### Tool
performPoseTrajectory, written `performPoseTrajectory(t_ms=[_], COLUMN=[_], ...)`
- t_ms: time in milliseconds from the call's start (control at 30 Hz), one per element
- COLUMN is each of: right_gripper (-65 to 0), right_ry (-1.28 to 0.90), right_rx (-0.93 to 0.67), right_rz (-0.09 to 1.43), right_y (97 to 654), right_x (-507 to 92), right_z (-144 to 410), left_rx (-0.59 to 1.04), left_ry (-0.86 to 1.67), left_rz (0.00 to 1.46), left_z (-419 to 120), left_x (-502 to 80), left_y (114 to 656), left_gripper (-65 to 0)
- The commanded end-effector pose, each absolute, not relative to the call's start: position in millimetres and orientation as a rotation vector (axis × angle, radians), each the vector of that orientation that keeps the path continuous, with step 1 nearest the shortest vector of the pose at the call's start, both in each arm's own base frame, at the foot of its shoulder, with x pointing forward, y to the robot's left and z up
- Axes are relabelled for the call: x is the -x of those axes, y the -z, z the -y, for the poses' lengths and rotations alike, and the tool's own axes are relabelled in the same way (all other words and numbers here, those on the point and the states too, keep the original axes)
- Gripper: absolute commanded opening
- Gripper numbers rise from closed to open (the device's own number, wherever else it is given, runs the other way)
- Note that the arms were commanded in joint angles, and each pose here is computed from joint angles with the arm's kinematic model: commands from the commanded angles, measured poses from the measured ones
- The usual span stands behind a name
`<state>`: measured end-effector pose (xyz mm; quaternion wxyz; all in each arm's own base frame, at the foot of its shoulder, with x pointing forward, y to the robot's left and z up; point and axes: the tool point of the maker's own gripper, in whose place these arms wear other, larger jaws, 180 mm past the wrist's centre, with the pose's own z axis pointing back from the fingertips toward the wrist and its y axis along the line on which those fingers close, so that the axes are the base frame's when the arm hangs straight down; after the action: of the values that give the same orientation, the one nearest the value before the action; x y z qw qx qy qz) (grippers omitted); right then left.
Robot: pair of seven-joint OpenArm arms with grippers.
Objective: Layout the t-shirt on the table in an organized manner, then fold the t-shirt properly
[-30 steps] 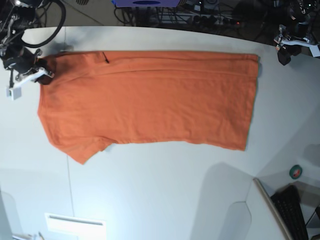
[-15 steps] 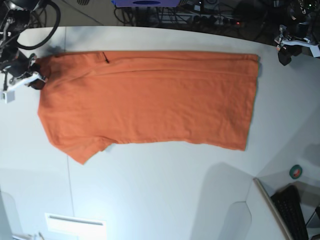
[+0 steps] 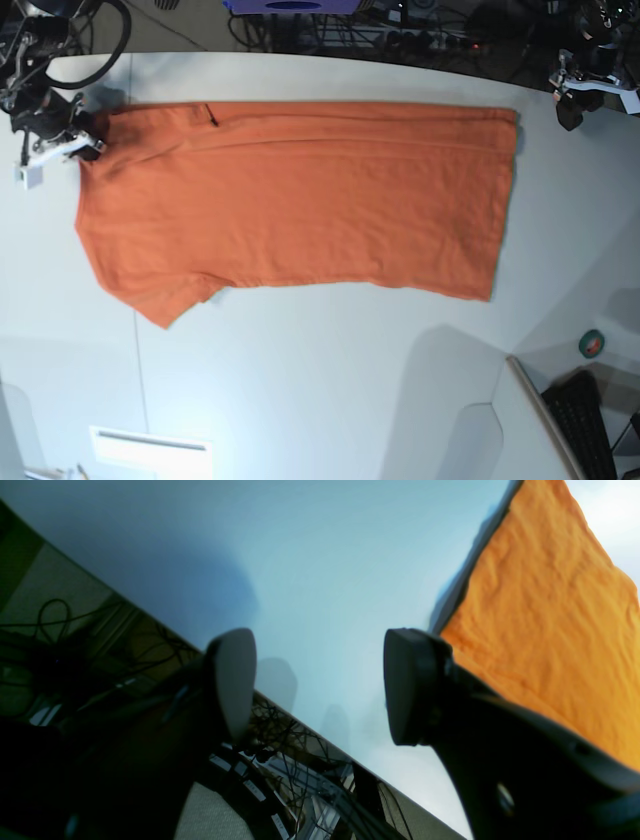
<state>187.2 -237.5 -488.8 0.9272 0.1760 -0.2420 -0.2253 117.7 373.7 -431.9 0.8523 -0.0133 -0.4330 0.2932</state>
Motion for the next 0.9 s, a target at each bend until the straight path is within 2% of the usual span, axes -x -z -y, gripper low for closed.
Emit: performPoseTrajectory(t_ms=[0,300,500,700,767,800,867], right_gripper=[-65.0,-65.0,-65.0,-65.0,-65.0,-65.0,-65.0], right_ry=[0.452,0.441,0.423,0.505,0.533,0.531,0.509], right_rx=[-0.359,-0.388,-0.399,-0.307,-0.282,-0.275,-0.267], right_rz=[0.527,0.488,0.514,0.572,0.596,0.629,0.685], right_y=[479.4,480.5,469.8,449.2,440.6,433.9,422.5], right_x=[-193.4,-191.6,-205.7,-207.0,-210.7,-219.0,-238.6], right_z=[241.8,229.0,221.8,252.4,260.0,262.7,270.5], left_rx=[0.013,0.013,0.015,0.012,0.041,0.049,0.070], left_ry=[-0.602,-0.600,-0.595,-0.533,-0.451,-0.391,-0.308], left_rz=[0.953,0.956,0.957,1.001,0.987,0.960,0.921], left_z=[-381.6,-381.7,-380.4,-374.7,-357.7,-348.4,-329.0], left_x=[-120.9,-122.2,-123.6,-139.9,-155.0,-164.4,-187.3], left_y=[420.0,418.9,418.6,400.2,399.5,401.3,405.3], left_gripper=[-26.8,-26.8,-26.8,-27.3,-32.4,-38.0,-54.0])
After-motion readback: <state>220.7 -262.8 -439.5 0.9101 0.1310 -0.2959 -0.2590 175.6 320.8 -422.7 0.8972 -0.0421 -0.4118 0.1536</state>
